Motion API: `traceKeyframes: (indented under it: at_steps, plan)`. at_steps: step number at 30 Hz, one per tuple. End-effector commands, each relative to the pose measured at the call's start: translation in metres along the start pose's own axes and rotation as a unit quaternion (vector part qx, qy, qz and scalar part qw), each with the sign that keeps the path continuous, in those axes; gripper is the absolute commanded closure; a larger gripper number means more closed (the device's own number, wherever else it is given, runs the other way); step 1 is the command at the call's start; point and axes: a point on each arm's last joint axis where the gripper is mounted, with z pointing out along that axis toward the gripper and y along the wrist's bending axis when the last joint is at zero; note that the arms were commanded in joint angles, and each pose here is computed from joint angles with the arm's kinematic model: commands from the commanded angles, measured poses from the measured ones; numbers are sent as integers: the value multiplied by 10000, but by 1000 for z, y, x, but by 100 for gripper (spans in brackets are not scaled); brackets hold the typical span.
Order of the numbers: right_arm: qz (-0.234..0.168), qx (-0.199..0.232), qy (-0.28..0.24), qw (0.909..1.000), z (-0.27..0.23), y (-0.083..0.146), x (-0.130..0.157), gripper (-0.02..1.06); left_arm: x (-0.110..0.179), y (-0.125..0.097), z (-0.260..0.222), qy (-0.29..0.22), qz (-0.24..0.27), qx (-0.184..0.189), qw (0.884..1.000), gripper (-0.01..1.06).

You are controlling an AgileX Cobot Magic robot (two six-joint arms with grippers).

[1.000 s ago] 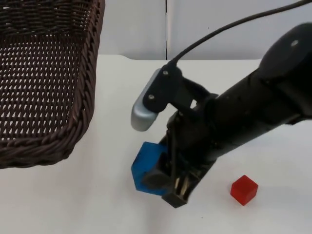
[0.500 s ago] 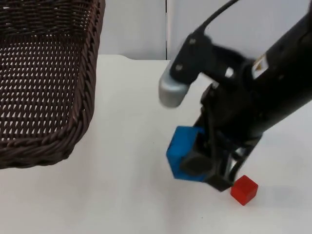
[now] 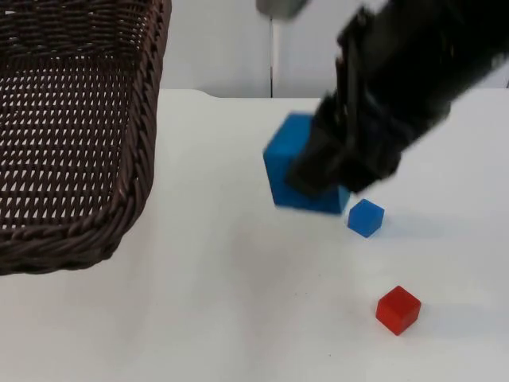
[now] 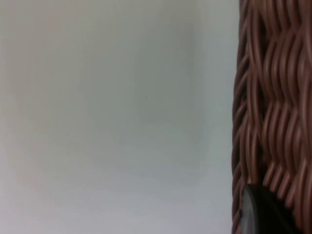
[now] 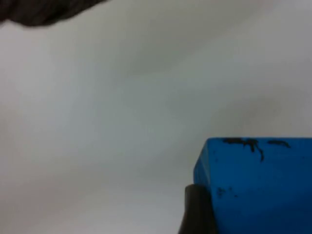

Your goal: Pick up the basket with the left hand and place the largest block into the basket with the right hand.

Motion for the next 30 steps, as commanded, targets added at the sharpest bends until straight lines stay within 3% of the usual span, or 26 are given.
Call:
traceKeyframes:
  at_steps: [1,13,26,30]
  plan:
    - [0,101,-112,9999,-12,-2,-8,105,-1,-3,-4,-152,1,47,9999,105]
    - [-119,322,-829,9960,-56,-12,-53,105,-1,-2,-4,-154,-3,44,9999,105]
    - [-131,417,-1203,9918,-76,-16,-72,105,-1,-2,-4,-154,-3,44,9999,105]
    - [-16,239,-1218,9923,-69,-17,-79,105,-1,-2,-4,-154,-3,44,9999,105]
